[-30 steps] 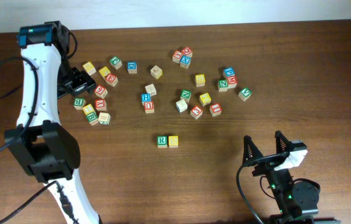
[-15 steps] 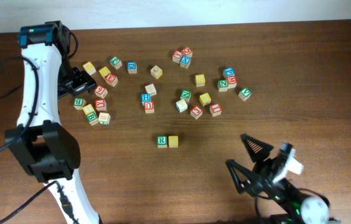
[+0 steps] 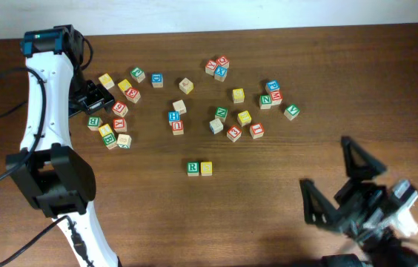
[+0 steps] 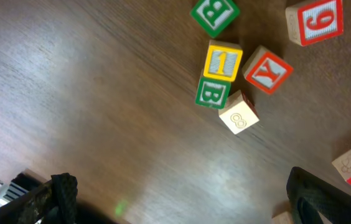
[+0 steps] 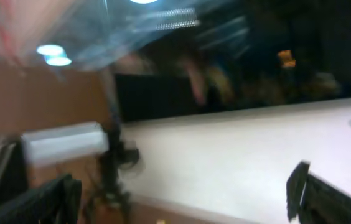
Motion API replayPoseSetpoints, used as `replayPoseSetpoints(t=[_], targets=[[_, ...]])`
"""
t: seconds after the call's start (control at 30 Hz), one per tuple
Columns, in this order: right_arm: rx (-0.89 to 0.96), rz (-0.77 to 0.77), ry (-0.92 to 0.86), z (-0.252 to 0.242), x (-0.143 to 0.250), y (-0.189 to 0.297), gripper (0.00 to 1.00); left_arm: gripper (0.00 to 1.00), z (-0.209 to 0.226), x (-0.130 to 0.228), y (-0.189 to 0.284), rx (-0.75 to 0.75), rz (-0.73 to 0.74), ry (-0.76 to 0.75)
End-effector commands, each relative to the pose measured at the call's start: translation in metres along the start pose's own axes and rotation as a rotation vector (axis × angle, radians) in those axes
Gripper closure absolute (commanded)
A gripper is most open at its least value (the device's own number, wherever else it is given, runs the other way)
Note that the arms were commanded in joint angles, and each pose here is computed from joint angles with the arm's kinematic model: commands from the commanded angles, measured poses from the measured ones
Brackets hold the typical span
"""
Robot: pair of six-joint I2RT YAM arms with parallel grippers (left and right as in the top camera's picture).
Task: Spell out RSS
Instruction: 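Move the right gripper from rest over the blocks toward a yellow S block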
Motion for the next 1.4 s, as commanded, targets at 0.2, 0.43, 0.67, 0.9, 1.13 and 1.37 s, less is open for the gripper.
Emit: replayPoseSetpoints(t=[0.2,0.43,0.67,0.9,1.13,1.37], targets=[[-0.009,0.507,-0.01,-0.056,-0.037,-0.114,0.02,0.01,0.0,-0.003,0.001,-0.002,-0.014,-0.005],[-0.024,0.847,-0.084,-0.101,0.007,-0.19,0.02,0.01,0.0,-0.003,0.001,-0.002,-0.014,-0.005],[-0.15,1.079,-0.272,-0.111,0.086,-0.246,0.02,0.01,0.0,-0.003,0.001,-0.002,-0.014,-0.005],[-0.171,1.091,-0.347,-0.115,0.136,-0.27,0.01,0.01,0.0,-0.003,0.001,-0.002,-0.014,-0.005],[0.323,1.361,-0.211,-0.111,0.22,-0.274,0.02,0.01,0.0,-0.003,0.001,-0.002,-0.014,-0.005],[0.362,1.502,-0.164,-0.101,0.305,-0.27,0.02,0.01,-0.001,-0.003,0.001,-0.002,-0.014,-0.007]])
Point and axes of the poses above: each gripper's point midway between its finger pads, its own y axis back along the fingers, its own z axis along the line the jaws close on, x = y × z, the point moved 10 cm from there along y, back along the fingers, and after that the axes turned 11 degrees about y, right-handed, at the moved point
